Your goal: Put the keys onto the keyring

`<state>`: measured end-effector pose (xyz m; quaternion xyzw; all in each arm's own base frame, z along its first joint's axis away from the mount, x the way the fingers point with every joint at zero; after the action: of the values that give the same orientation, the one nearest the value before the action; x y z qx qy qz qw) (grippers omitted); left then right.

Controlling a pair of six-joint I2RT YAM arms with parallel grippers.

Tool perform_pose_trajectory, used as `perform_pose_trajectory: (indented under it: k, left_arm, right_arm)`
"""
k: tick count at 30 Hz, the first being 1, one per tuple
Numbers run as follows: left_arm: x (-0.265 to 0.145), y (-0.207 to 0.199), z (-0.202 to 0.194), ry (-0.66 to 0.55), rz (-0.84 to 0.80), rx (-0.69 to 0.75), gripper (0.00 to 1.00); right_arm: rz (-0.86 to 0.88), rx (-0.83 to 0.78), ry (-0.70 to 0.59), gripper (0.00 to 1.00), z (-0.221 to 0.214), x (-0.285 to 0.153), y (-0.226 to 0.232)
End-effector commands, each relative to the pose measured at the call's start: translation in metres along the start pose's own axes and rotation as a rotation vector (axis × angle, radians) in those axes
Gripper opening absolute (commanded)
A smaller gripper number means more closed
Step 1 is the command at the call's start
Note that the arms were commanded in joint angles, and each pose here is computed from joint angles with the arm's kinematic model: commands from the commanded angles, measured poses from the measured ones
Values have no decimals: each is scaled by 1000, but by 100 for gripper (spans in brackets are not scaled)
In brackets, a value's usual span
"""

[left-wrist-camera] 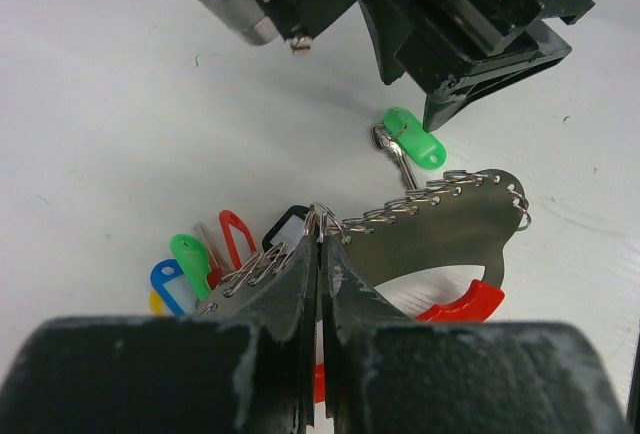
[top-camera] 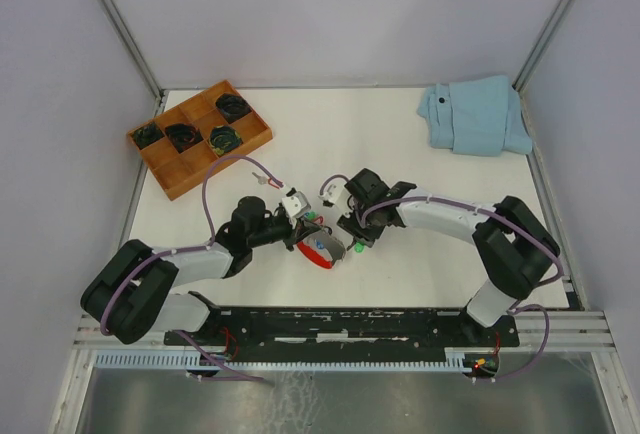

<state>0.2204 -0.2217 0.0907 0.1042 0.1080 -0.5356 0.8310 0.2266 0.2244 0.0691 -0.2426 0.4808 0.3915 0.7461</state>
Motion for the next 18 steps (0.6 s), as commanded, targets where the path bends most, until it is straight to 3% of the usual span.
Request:
perform_pose_trajectory:
  k: [1, 9, 18]
  left_arm:
    - [2, 6, 22, -84, 17, 69, 3]
    - [3, 4, 22, -87, -3, 71, 3]
    - [5, 1, 22, -88, -33, 69, 3]
  right_arm:
    - [6, -34, -21, 49, 16, 3, -2]
    - [-10, 2, 0, 42, 19, 17, -7]
    - [-15, 224, -15, 17, 15, 10, -14]
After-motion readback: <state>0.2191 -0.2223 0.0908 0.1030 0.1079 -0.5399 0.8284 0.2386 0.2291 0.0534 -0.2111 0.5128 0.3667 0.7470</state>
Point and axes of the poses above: each gripper's point midway between its finger pads, its own x axis out along the fingers, its own y axis along the line the jaws close on, z = x × y, the point moved 4 cm from there along -x, back along the fingers, and after that the axes turned 6 degrees about x, right-handed, at the moved point
